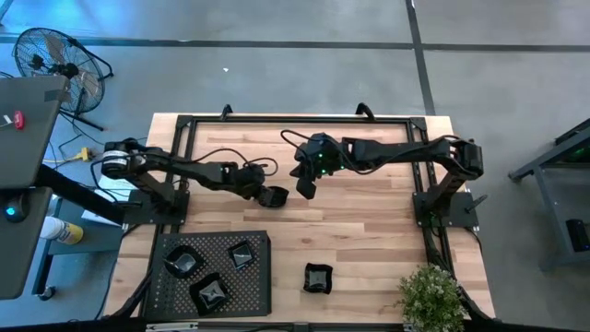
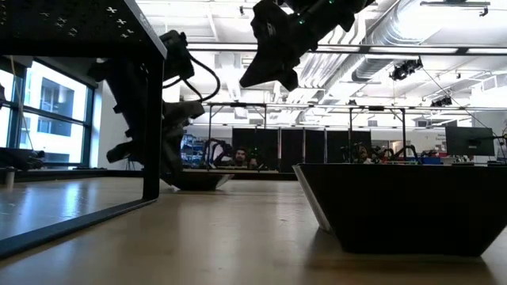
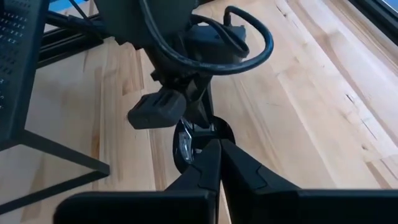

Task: Pick & Place Mini shaped plates
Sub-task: Stack the leaf-shaped plate on top of the leaf-shaped plate on the shelf

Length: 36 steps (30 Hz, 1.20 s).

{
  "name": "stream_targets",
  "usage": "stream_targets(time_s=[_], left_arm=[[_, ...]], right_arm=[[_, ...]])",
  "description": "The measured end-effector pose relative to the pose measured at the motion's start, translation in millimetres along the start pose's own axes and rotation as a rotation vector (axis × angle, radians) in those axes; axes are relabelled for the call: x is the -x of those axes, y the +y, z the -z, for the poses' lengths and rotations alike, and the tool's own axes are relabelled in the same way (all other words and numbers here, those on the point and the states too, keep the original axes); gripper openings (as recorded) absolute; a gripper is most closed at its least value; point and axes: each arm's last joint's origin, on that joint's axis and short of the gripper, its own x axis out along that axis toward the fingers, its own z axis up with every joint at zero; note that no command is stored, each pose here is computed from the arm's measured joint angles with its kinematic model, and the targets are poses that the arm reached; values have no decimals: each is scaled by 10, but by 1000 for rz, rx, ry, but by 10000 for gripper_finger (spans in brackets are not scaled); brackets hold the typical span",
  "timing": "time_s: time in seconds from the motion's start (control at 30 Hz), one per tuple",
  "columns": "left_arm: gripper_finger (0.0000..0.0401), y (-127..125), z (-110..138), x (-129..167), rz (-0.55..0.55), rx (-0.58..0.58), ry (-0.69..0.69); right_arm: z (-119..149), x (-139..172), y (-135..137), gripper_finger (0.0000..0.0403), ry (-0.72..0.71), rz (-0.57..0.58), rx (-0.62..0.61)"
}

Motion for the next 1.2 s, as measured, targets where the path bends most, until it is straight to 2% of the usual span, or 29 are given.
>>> stream_targets(time_s=[0.2, 0.4, 0.63, 0.83, 1.0, 1.1, 1.2], left_arm=[[13, -29, -19, -2, 29, 0, -18], [3, -65, -49, 274, 93, -51, -30], [2, -20, -14, 970, 222, -93, 7], [1, -30, -48, 1858, 273, -212, 22], [1, -150, -58, 2578, 300, -294, 43], [1, -252, -3, 2855, 319, -352, 103], [0, -321, 108, 3000, 302, -400, 182]], right_arm=[[2, 0, 0, 2, 2, 0, 0], [21, 10, -3, 4, 25, 3, -2], [-1, 157, 8, 3, 28, 38, 18], [-29, 228, -1, 2, 14, 50, 46], [-27, 230, -17, 4, 19, 54, 44], [-26, 229, -18, 1, 20, 55, 44], [-26, 229, -18, 3, 19, 57, 46]])
